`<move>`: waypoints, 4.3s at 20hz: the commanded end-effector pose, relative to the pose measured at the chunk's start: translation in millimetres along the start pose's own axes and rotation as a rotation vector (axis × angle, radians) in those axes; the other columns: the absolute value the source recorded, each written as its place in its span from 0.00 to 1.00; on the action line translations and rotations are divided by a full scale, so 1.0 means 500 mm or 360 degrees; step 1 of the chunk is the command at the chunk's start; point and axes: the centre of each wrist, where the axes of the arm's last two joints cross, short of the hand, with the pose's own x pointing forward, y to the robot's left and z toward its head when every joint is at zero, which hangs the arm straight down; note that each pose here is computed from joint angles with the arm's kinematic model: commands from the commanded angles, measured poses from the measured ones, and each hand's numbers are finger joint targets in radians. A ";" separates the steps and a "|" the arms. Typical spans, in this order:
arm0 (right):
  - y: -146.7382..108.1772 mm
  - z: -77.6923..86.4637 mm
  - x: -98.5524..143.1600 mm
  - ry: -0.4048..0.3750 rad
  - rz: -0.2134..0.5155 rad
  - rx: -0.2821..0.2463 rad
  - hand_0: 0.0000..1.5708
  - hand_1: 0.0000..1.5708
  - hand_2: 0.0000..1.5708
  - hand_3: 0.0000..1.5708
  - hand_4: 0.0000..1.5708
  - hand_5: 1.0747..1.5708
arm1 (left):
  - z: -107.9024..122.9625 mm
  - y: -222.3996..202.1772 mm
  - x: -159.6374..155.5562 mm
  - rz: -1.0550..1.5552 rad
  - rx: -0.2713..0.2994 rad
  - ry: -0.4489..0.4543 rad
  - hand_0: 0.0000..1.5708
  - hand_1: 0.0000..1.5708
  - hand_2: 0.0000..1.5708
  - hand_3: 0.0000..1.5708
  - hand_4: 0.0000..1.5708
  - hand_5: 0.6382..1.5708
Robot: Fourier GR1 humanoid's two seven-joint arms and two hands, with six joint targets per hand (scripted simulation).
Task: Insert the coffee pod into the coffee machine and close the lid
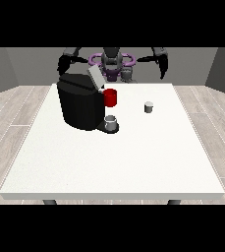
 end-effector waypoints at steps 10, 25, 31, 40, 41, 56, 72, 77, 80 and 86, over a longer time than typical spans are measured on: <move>0.060 -0.027 0.038 -0.0247 -0.0070 0.0033 0.00 0.00 0.00 0.00 0.12 1.00 | -0.104 0.136 -0.028 -0.0157 0.0043 0.0166 0.00 0.00 0.00 0.00 0.00 1.00; 0.043 -0.070 0.050 -0.0073 -0.0043 0.0001 0.00 0.00 0.00 0.00 0.25 1.00 | -0.143 0.085 -0.088 -0.0449 -0.0119 0.0340 0.00 0.00 0.24 0.00 0.00 1.00; 0.060 -0.109 0.060 -0.0070 -0.0001 -0.0022 0.00 0.00 0.00 0.00 0.27 1.00 | -0.179 0.069 -0.078 -0.0531 -0.0107 0.0423 0.44 0.44 0.50 0.27 0.00 1.00; 0.057 -0.106 0.049 0.0010 0.0058 -0.0001 0.00 0.00 0.00 0.00 0.27 1.00 | -0.190 0.075 -0.079 -0.0834 -0.0185 0.0427 0.34 0.34 0.44 0.28 0.00 1.00; 0.075 -0.090 0.036 0.0038 0.0052 -0.0008 0.00 0.00 0.00 0.00 0.25 1.00 | -0.173 0.065 -0.099 -0.0922 -0.0195 0.0457 0.35 0.35 0.44 0.29 0.00 1.00; 0.091 -0.081 0.038 -0.0086 -0.0010 0.0033 0.00 0.00 0.00 0.00 0.33 1.00 | -0.193 0.103 -0.098 -0.1180 -0.0015 0.0275 0.59 0.59 0.66 0.52 0.18 1.00; 0.067 -0.084 -0.007 0.0164 -0.0051 -0.0043 0.00 0.00 0.00 0.00 0.27 1.00 | -0.285 0.086 0.026 -0.1101 -0.0274 0.0042 0.84 0.84 0.88 0.86 0.37 1.00; 0.040 -0.111 -0.012 0.0158 -0.0005 0.0002 0.00 0.00 0.00 0.00 0.31 1.00 | -0.336 0.042 0.110 -0.1103 -0.0312 -0.0079 0.79 0.79 0.84 0.82 0.36 1.00; 0.052 -0.099 -0.046 0.0116 -0.0030 -0.0046 0.00 0.00 0.00 0.00 0.30 1.00 | -0.335 0.030 0.115 -0.1100 -0.0316 -0.0113 0.80 0.80 0.85 0.82 0.36 1.00; 0.079 -0.127 0.002 0.0063 -0.0082 0.0061 0.00 0.00 0.00 0.00 0.31 1.00 | -0.359 0.049 0.167 -0.1099 -0.0232 -0.0146 0.81 0.81 0.85 0.82 0.35 1.00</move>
